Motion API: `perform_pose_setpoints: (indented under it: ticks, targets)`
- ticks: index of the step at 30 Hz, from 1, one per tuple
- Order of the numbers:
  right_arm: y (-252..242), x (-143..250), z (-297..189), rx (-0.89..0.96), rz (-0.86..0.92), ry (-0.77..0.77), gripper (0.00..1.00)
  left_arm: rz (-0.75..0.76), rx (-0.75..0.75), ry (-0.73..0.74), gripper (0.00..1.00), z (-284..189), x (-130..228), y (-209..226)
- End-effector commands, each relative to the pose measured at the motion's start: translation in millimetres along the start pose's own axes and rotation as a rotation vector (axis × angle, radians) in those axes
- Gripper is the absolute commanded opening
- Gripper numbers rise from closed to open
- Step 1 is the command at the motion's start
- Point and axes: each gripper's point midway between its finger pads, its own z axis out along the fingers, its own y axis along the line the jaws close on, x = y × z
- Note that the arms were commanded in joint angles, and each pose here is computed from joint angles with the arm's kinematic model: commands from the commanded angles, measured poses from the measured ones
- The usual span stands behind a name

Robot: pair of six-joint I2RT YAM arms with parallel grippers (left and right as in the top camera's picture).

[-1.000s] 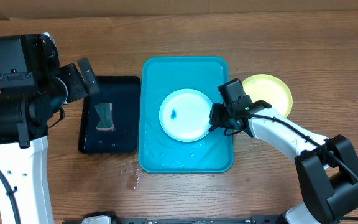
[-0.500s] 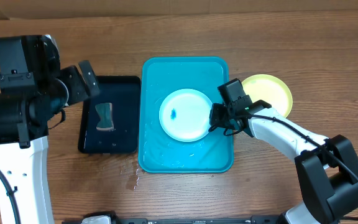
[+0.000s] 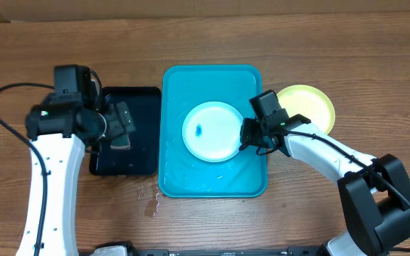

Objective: Clean dirty plates on tray and stack at the side
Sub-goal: 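Lower the left gripper onto the black tray and grasp the sponge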

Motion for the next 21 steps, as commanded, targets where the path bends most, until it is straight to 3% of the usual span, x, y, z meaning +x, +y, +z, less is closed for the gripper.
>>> perform_pose_setpoints:
  ticks: [1,4,14,21]
  targets:
    - [-1.1,0.5,1.4,0.004,0.002,-0.002,0.34,0.018,0.001,-0.005,0.61,20.0,2.0,0.8]
    - [-1.0,0.3,1.3,0.004,0.002,-0.003,0.34,0.036,-0.004,0.008,0.31,38.5,5.4,2.4]
    - [-1.1,0.5,1.4,0.004,0.002,-0.002,0.34,0.12,-0.028,0.098,0.34,106.0,3.4,3.9]
    - [-1.1,0.5,1.4,0.004,0.002,-0.002,0.34,0.137,-0.109,0.104,0.39,126.2,-0.9,16.9]
